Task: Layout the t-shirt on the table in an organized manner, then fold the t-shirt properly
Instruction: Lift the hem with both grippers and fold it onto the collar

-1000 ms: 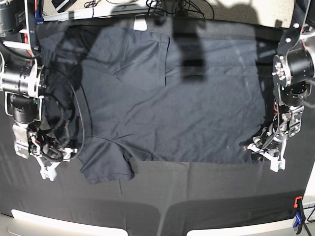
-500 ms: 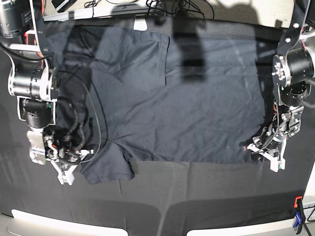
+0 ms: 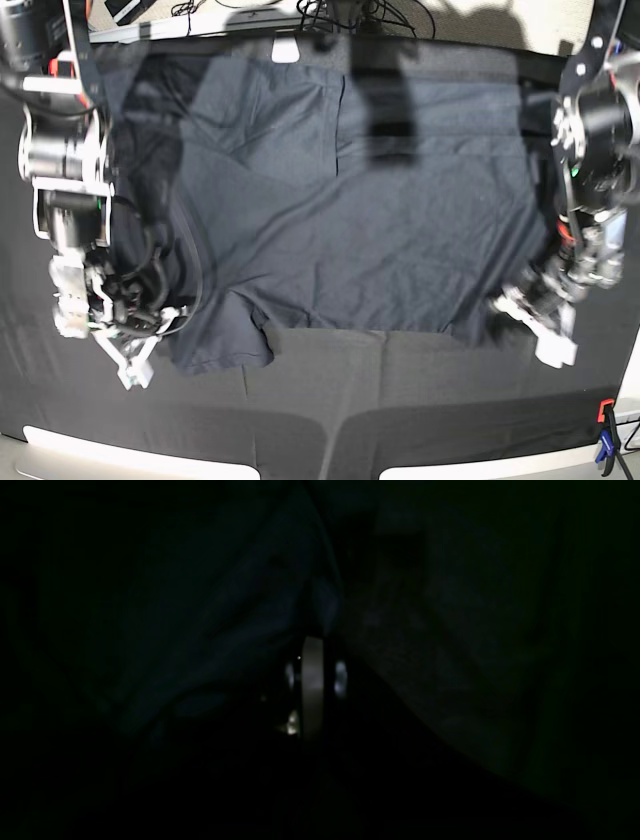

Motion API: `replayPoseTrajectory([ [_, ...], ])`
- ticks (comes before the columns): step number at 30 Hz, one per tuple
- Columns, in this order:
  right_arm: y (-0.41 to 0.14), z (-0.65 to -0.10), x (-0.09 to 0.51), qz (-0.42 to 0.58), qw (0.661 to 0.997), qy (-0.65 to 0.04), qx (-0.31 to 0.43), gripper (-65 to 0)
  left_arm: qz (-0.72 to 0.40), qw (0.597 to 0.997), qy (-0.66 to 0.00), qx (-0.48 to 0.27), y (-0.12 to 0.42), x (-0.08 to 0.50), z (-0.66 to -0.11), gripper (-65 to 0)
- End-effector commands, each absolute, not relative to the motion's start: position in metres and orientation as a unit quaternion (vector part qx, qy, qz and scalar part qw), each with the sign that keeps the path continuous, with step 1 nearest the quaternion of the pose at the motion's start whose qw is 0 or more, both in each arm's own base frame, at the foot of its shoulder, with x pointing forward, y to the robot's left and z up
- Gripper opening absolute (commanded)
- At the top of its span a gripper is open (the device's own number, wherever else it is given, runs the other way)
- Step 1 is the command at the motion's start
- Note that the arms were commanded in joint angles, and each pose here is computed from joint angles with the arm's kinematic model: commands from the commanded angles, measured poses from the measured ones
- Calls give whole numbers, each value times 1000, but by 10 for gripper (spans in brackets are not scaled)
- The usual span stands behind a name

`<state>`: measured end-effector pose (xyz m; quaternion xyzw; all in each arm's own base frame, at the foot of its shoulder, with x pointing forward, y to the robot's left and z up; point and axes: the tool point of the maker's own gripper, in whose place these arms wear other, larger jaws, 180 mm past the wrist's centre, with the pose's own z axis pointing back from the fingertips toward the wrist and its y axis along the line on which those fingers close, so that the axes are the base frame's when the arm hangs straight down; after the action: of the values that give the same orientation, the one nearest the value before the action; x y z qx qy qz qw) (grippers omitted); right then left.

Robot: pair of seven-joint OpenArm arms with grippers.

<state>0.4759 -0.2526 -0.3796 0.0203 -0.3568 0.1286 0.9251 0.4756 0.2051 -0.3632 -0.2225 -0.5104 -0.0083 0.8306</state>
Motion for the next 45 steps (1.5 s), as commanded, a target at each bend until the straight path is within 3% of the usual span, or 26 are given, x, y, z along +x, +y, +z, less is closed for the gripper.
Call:
replayPoseTrajectory([
  [1, -257, -350, 491, 130, 907, -400, 16, -650, -17, 810, -544, -221, 209, 484, -338, -650],
  [6, -250, -333, 472, 160, 887, -432, 8, -650, -56, 791, -574, -203, 205, 461, -323, -650],
  [10, -247, -320, 456, 165, 876, -454, 3, -650, -34, 794, -583, -166, 218, 448, -321, -650],
  [20, -258, -299, 400, 133, 858, -496, 23, -650, 43, 774, -610, -164, 261, 398, -308, -650],
  [29, -260, -307, 335, 155, 869, -469, -7, -650, 44, 780, -605, -156, 273, 349, -312, -650],
  [37, -278, -308, 278, 110, 880, -462, -24, -650, 14, 801, -582, -141, 265, 312, -321, -650],
  [45, -283, -345, 231, 101, 917, -385, -17, -650, 2, 834, -537, -122, 266, 289, -347, -650],
])
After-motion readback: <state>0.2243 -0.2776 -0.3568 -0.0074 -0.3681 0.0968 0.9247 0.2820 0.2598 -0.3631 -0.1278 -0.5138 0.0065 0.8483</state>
